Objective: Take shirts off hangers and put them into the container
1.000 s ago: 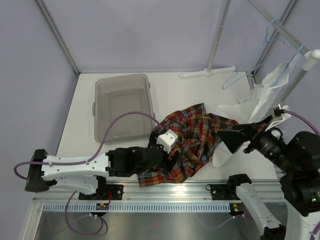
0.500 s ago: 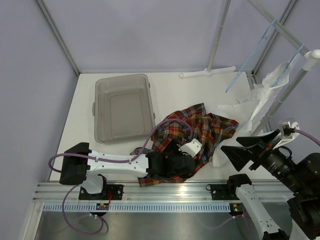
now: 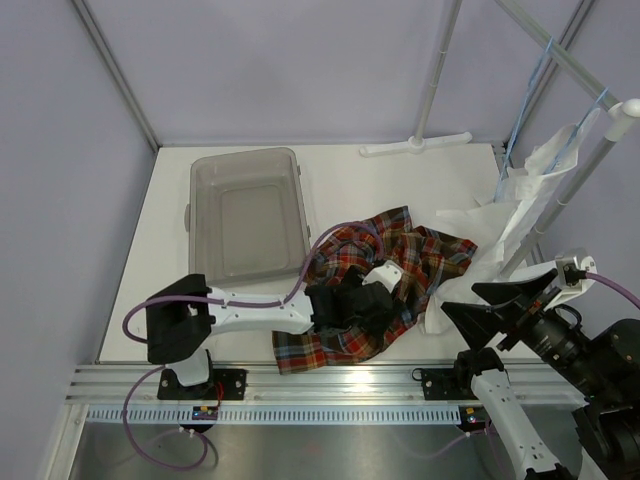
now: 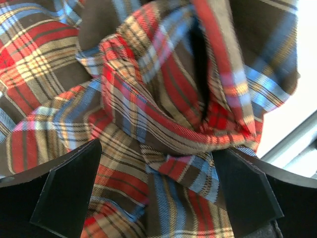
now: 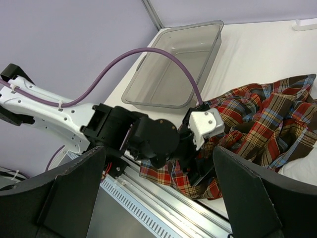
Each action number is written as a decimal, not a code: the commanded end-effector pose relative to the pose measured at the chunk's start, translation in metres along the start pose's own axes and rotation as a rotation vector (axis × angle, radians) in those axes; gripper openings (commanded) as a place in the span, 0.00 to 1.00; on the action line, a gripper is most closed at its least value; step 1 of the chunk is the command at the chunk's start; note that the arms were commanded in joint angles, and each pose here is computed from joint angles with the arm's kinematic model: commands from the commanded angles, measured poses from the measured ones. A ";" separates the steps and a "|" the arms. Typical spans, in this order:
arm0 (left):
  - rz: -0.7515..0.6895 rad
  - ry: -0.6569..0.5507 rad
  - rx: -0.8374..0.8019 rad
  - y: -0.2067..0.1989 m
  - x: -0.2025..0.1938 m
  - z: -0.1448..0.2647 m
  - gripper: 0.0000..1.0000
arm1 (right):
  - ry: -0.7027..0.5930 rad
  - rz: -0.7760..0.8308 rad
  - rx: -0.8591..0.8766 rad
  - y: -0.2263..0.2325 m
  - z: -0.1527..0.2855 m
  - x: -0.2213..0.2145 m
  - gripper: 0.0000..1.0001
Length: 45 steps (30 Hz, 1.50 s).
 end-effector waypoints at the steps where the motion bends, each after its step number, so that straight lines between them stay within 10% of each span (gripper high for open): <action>1: 0.061 -0.046 -0.070 -0.006 0.023 -0.009 0.99 | 0.003 0.019 0.024 0.002 0.001 -0.004 0.99; 17: 0.178 0.175 -0.215 -0.012 -0.009 -0.073 0.94 | -0.002 0.012 0.013 -0.006 -0.007 -0.011 1.00; 25: 0.211 0.148 -0.253 -0.005 -0.002 -0.067 0.00 | -0.018 0.014 0.009 -0.004 -0.002 -0.011 0.99; 35: 0.154 -0.139 -0.200 0.013 0.084 -0.003 0.00 | -0.051 0.024 -0.003 0.003 0.010 -0.003 0.99; 45: 0.116 -0.637 -0.153 0.065 0.268 0.138 0.00 | -0.108 0.034 -0.012 0.011 0.025 0.013 0.99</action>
Point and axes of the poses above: each gripper's point midway between its finger pads, its own z axis back along the fingers, its own y axis along the line the jaws close on, x = y × z, the point moved 1 cm from there along z, back along the fingers, and after that the axes turned 11 degrees about z, right-handed, at the moved point
